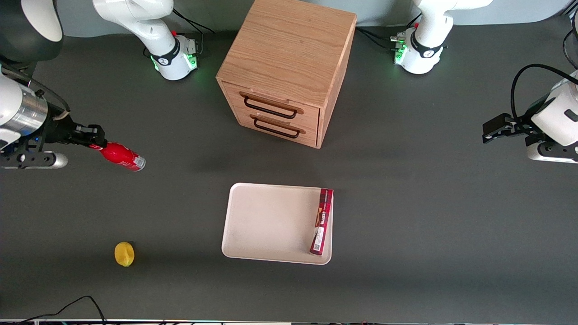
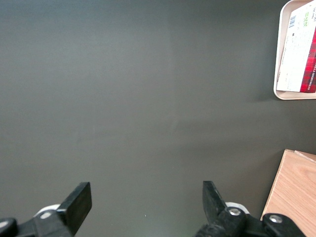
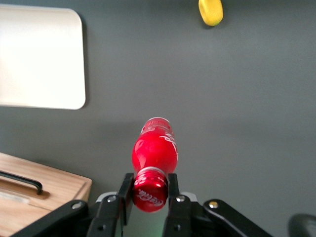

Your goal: Place coke bottle on tray

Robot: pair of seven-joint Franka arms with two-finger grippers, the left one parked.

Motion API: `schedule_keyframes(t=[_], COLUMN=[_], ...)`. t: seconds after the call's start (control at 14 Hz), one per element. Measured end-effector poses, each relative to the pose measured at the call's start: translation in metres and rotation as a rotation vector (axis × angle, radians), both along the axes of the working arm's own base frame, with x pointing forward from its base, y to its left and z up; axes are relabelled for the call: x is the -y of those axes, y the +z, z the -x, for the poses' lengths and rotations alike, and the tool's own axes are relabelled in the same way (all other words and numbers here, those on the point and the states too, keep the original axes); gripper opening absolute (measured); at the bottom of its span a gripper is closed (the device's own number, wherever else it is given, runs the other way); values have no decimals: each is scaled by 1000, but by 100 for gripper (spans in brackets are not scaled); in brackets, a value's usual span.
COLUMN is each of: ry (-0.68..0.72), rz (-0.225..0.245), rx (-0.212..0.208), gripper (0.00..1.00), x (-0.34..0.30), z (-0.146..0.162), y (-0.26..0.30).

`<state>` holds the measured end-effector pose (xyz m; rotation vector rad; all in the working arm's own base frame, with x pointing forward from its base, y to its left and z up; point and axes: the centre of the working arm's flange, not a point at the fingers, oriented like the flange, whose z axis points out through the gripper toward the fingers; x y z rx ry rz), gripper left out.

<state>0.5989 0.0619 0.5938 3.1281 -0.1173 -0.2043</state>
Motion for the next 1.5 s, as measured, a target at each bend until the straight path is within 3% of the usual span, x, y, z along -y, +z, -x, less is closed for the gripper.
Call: schedule_keyframes(t=[0.36, 0.57, 1.07, 1.5], ry=[-103, -136, -215, -222], rz=[11, 6, -27, -6], rx=[4, 73, 232, 219], gripper=[31, 31, 31, 31], x=[-88, -156, -219, -243], z=[-62, -79, -116, -117], y=[-57, -94, -181, -237])
